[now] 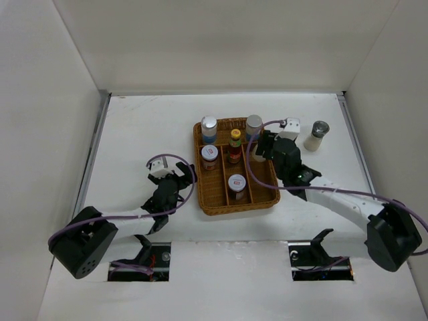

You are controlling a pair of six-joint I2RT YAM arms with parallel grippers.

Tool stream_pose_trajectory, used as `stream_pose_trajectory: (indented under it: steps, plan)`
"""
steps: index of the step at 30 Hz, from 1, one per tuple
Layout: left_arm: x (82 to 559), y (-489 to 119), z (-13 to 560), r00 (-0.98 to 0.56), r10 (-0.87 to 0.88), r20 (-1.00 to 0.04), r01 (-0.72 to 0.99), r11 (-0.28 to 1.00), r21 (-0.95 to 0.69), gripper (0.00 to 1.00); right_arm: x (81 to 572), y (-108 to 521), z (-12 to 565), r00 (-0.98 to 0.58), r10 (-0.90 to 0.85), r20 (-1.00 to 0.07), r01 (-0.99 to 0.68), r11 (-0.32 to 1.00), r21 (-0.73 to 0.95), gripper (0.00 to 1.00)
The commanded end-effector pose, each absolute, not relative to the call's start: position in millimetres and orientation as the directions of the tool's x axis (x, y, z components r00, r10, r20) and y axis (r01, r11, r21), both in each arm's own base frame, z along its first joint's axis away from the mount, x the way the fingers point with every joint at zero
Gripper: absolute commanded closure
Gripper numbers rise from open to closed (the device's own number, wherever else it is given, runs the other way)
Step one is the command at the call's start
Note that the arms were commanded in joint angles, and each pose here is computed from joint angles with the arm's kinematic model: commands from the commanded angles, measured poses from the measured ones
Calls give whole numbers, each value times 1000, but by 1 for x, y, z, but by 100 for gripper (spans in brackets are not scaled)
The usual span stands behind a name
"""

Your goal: Organize the condiment bottles

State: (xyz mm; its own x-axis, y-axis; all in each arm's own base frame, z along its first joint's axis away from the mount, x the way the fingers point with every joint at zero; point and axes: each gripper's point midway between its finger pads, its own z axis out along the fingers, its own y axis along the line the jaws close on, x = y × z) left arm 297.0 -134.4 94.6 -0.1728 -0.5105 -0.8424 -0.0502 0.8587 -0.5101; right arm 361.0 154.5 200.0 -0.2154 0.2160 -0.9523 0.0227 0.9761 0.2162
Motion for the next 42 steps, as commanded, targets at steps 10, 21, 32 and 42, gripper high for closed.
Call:
stream_pose_trajectory:
  steps: [10,21,32,42]
  plan:
    - [307,-144,124,-114,-577,-809,-1,814,-581,7,398,190,167,-243,181,-953,-4,982,187,31]
    - [305,-150,128,-120,-587,-801,25,805,-593,7,381,69,266,3,348,-938,182,922,343,0]
    - [305,-151,124,-128,-581,-804,22,809,-588,7,440,-60,195,-194,332,-923,469,858,210,0]
    - [307,-151,120,-134,-579,-805,15,811,-585,7,485,-69,169,-217,342,-914,419,879,229,0]
